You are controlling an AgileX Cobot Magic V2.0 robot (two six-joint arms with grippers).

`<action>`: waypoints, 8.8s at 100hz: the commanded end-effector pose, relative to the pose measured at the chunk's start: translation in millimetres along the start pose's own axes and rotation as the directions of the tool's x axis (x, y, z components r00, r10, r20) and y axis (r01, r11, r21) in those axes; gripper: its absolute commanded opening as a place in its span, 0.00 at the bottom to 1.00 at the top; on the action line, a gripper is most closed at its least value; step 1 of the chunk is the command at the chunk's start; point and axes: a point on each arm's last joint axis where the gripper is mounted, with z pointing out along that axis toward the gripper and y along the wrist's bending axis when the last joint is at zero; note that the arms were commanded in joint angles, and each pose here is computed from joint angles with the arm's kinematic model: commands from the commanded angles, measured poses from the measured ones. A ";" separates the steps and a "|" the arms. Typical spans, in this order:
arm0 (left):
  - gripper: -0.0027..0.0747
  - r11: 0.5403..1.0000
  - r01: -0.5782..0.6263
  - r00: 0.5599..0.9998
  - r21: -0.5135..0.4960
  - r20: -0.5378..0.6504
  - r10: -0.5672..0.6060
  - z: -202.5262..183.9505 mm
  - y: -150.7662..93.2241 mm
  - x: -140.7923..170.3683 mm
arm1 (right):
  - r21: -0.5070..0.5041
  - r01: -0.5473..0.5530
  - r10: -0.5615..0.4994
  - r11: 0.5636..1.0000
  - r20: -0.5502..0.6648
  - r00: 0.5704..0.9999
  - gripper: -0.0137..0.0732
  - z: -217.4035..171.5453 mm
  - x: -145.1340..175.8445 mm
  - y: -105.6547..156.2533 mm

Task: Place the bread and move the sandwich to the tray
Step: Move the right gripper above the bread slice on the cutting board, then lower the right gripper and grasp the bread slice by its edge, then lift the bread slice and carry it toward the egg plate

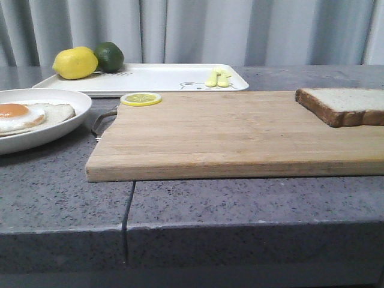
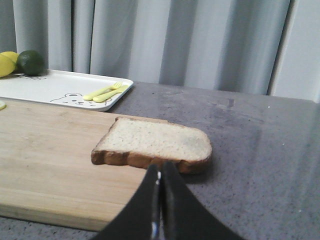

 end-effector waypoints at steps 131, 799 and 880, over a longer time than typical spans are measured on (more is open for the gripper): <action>0.01 0.984 0.164 0.896 0.066 -0.427 -0.120 29.6 -35.3 -174.7 | -0.112 -0.238 0.196 0.965 -0.300 0.934 0.08 24.2 -153.2 12.0; 0.51 0.984 0.147 0.901 0.100 -0.424 -0.091 30.2 -37.4 -174.6 | -0.054 -0.858 0.769 0.511 -0.418 0.484 0.09 213.4 -128.5 -27.0; 0.51 0.984 0.147 0.902 0.100 -0.422 -0.091 30.2 -37.4 -174.7 | -0.062 -0.891 0.701 0.451 -0.593 0.396 0.09 261.5 -137.1 156.2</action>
